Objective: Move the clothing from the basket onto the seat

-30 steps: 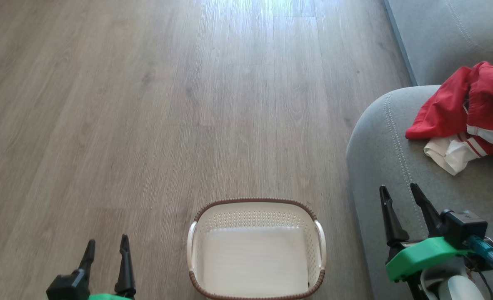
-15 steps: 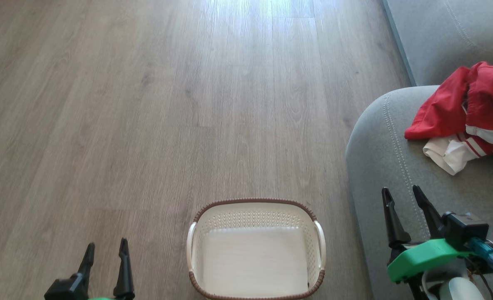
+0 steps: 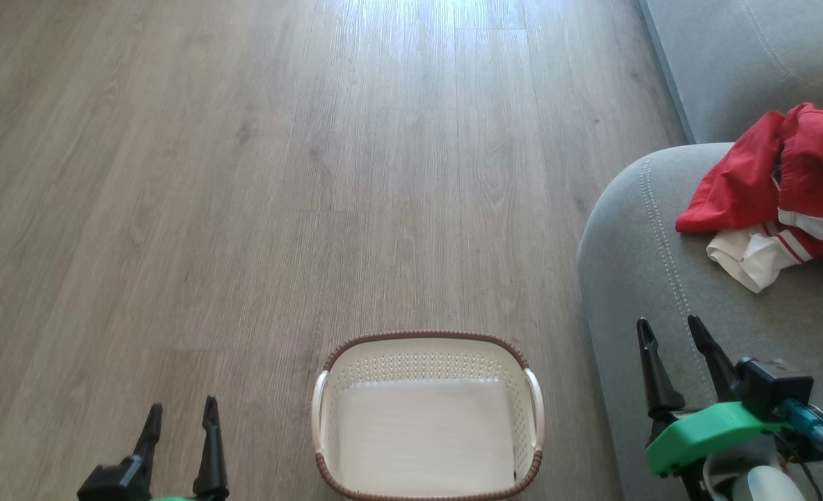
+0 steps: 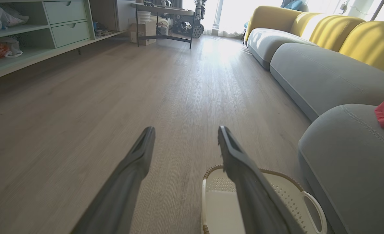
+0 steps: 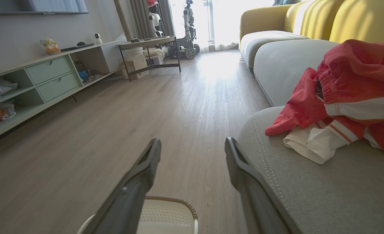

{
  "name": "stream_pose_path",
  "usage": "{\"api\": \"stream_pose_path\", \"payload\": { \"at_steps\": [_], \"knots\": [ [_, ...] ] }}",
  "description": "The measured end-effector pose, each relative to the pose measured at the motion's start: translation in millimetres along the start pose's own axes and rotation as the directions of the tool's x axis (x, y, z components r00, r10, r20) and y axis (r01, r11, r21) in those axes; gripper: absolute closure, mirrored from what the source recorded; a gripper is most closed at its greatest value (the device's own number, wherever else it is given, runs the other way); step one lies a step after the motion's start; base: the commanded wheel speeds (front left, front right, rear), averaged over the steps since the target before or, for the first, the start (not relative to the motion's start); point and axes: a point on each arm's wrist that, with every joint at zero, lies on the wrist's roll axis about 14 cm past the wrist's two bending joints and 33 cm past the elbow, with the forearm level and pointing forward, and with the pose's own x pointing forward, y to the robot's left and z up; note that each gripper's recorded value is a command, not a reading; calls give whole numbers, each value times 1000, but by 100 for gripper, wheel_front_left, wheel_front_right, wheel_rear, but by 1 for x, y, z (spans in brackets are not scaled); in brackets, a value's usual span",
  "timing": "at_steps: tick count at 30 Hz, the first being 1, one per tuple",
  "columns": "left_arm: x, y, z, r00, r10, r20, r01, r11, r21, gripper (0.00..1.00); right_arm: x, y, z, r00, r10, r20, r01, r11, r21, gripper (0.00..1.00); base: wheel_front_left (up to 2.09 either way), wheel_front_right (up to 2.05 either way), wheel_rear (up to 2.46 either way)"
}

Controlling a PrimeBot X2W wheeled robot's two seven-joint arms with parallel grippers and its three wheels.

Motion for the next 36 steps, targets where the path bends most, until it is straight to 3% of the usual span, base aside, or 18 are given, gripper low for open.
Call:
{"api": "stream_pose_path", "payload": {
  "at_steps": [16,17,24,36],
  "knots": [
    [-1,-5,1,1000,-12,6,12,1000,-17,0,-2,-1,-4,1000,-4,-9,4,1000,7,0,0,0,0],
    [-1,-5,1,1000,-12,7,13,1000,-18,100,-2,-1,-4,1000,-4,-9,4,1000,6,100,0,0,0],
    [-17,-3,-43,991,18,-132,-22,999,-30,100,-30,-11,-59,982,-41,-185,47,999,28,100,0,0,0],
    [-12,-3,-46,985,22,-172,-49,986,-157,100,-30,-18,-58,979,-76,-187,105,983,152,100,0,0,0]
  ]
}}
